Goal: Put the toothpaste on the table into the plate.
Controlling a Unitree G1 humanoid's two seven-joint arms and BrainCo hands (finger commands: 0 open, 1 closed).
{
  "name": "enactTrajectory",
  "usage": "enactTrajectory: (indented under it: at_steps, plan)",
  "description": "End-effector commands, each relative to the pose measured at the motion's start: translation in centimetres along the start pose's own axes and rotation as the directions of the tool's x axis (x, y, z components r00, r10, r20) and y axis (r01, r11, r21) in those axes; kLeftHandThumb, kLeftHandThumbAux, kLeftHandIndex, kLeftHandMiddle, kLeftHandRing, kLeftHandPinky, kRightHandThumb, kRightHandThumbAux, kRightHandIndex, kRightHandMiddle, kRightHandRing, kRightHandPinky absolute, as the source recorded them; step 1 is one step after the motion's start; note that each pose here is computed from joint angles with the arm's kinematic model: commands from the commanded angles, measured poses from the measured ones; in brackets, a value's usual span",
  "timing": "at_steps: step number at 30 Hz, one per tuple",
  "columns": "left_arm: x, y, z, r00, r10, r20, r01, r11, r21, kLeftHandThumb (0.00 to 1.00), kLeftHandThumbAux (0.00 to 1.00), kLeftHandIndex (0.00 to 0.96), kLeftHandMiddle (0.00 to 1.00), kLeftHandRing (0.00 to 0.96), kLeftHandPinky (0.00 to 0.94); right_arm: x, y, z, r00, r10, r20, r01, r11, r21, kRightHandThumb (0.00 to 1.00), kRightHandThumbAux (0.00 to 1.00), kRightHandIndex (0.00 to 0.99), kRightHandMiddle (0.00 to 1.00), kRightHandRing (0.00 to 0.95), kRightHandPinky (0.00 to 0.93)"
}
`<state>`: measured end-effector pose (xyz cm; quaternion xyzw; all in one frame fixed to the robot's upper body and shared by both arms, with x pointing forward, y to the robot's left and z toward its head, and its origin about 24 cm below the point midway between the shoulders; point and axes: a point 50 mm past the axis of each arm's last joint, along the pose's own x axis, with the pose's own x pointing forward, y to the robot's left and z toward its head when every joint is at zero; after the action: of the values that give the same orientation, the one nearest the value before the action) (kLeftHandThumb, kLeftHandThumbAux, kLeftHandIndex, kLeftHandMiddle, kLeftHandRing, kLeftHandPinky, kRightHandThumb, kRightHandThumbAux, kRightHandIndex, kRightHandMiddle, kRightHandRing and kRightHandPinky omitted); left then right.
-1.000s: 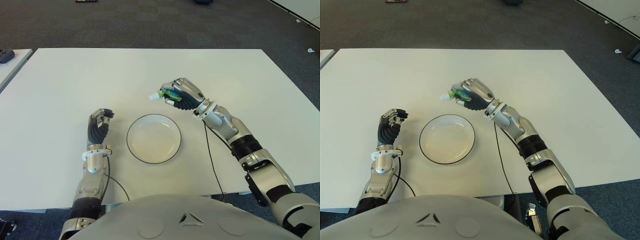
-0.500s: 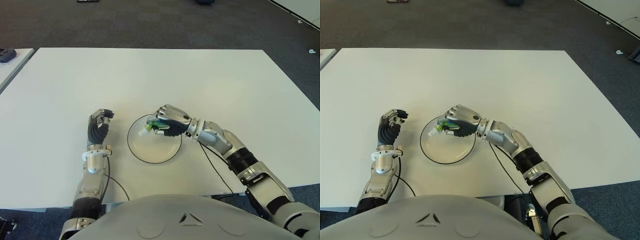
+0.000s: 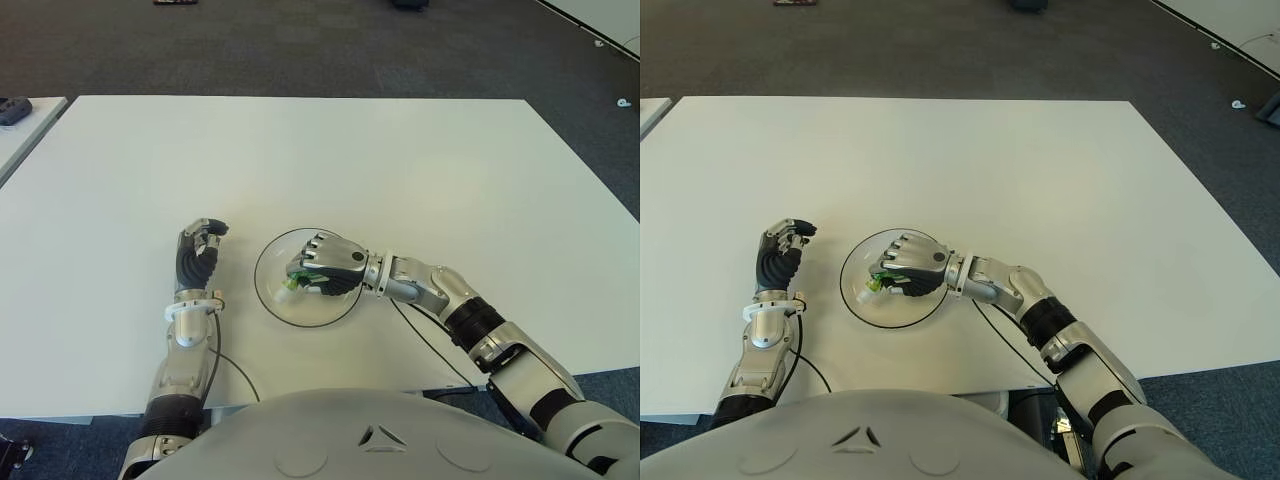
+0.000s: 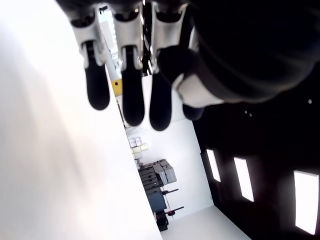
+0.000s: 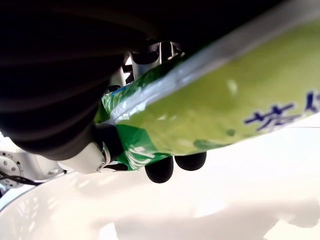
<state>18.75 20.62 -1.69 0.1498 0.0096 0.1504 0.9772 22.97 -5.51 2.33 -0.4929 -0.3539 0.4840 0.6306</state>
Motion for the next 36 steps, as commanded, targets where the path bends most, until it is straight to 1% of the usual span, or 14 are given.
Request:
enactTrajectory:
  at_steps: [1, 13, 15, 16, 17, 18, 19, 20, 21, 23, 26, 28, 32, 36]
  plan:
    - [-0.2, -0.2, 0.0, 1.000, -0.004, -0.014, 0.003, 1.000, -0.016, 0.837, 0.675, 0.452, 0.446, 0.411, 0.391, 0.0, 0.1, -0.3, 1.000, 0.018, 0.001, -0.018, 1.000, -0.021, 0.712, 0.716, 0.441, 0.828, 0.819, 0.832]
    - [-0.2, -0.2, 0.0, 1.000, -0.001, -0.008, 0.001, 1.000, -0.006, 0.838, 0.675, 0.452, 0.447, 0.420, 0.405, 0.0, 0.1, -0.6, 1.000, 0.019, -0.005, -0.019, 0.998, -0.056, 0.698, 0.718, 0.436, 0.767, 0.762, 0.748]
    - [-0.2, -0.2, 0.0, 1.000, -0.001, -0.007, 0.001, 1.000, -0.002, 0.838, 0.675, 0.452, 0.447, 0.422, 0.406, 0.0, 0.1, -0.7, 1.000, 0.016, -0.009, -0.016, 0.998, -0.058, 0.694, 0.719, 0.433, 0.729, 0.724, 0.709]
    - [-0.1, -0.2, 0.0, 1.000, -0.002, -0.006, 0.002, 1.000, 0.000, 0.838, 0.675, 0.452, 0.448, 0.423, 0.406, 0.0, 0.0, -0.7, 1.000, 0.016, -0.014, -0.017, 0.998, -0.059, 0.689, 0.720, 0.429, 0.663, 0.657, 0.639]
    - [-0.1, -0.2, 0.0, 1.000, -0.003, -0.006, 0.003, 1.000, 0.002, 0.838, 0.675, 0.453, 0.448, 0.423, 0.402, 0.0, 0.0, -0.8, 1.000, 0.016, -0.017, -0.017, 0.998, -0.060, 0.546, 0.687, 0.341, 0.526, 0.535, 0.537]
    - [-0.1, -0.2, -0.1, 1.000, -0.005, -0.005, 0.005, 1.000, 0.004, 0.838, 0.675, 0.453, 0.448, 0.423, 0.401, 0.0, -0.1, -0.8, 0.999, 0.021, -0.024, -0.023, 0.998, -0.059, 0.492, 0.676, 0.309, 0.477, 0.491, 0.501]
    - [-0.1, -0.2, -0.1, 1.000, -0.006, -0.004, 0.006, 1.000, 0.006, 0.839, 0.675, 0.453, 0.448, 0.423, 0.399, -0.1, -0.2, -0.8, 0.999, 0.025, -0.028, -0.027, 0.998, -0.057, 0.402, 0.658, 0.241, 0.362, 0.381, 0.402]
    - [-0.1, -0.2, -0.1, 1.000, -0.006, -0.004, 0.006, 1.000, 0.006, 0.839, 0.675, 0.453, 0.448, 0.423, 0.398, -0.1, -0.2, -0.8, 0.999, 0.028, -0.031, -0.030, 0.998, -0.057, 0.344, 0.648, 0.198, 0.289, 0.310, 0.337]
    - [-0.1, -0.2, -0.1, 1.000, -0.008, -0.004, 0.008, 1.000, 0.008, 0.839, 0.675, 0.453, 0.448, 0.422, 0.398, -0.1, -0.2, -0.8, 0.999, 0.033, -0.036, -0.035, 0.998, -0.055, 0.324, 0.644, 0.182, 0.263, 0.285, 0.314]
    - [-0.1, -0.2, -0.1, 1.000, -0.013, -0.003, 0.013, 1.000, 0.012, 0.838, 0.675, 0.453, 0.448, 0.421, 0.399, -0.2, -0.3, -0.9, 0.997, 0.047, -0.054, -0.050, 0.998, -0.050, 0.265, 0.636, 0.094, 0.131, 0.145, 0.179]
    - [0.0, -0.2, -0.1, 1.000, -0.017, -0.003, 0.017, 1.000, 0.014, 0.838, 0.675, 0.451, 0.448, 0.421, 0.403, -0.3, -0.5, -0.9, 0.996, 0.059, -0.069, -0.062, 0.997, -0.045, 0.252, 0.625, 0.030, 0.043, 0.047, 0.070]
    - [0.0, -0.1, -0.1, 1.000, -0.015, -0.004, 0.015, 1.000, 0.014, 0.838, 0.675, 0.451, 0.448, 0.420, 0.403, -0.4, -0.7, -1.0, 0.995, 0.061, -0.073, -0.064, 0.997, -0.036, 0.248, 0.605, 0.015, 0.021, 0.024, 0.035]
    - [0.0, -0.1, -0.2, 1.000, -0.013, -0.002, 0.013, 1.000, 0.014, 0.838, 0.675, 0.452, 0.448, 0.426, 0.413, -0.8, -1.3, -1.1, 0.996, 0.045, -0.072, -0.046, 0.999, -0.004, 0.258, 0.480, 0.003, 0.004, 0.004, 0.007]
    - [0.1, -0.2, -0.2, 1.000, -0.013, 0.002, 0.013, 1.000, 0.012, 0.838, 0.675, 0.451, 0.448, 0.429, 0.415, -1.0, -1.8, -1.2, 0.998, 0.014, -0.068, -0.012, 1.000, 0.024, 0.283, 0.385, 0.000, 0.001, 0.001, 0.001]
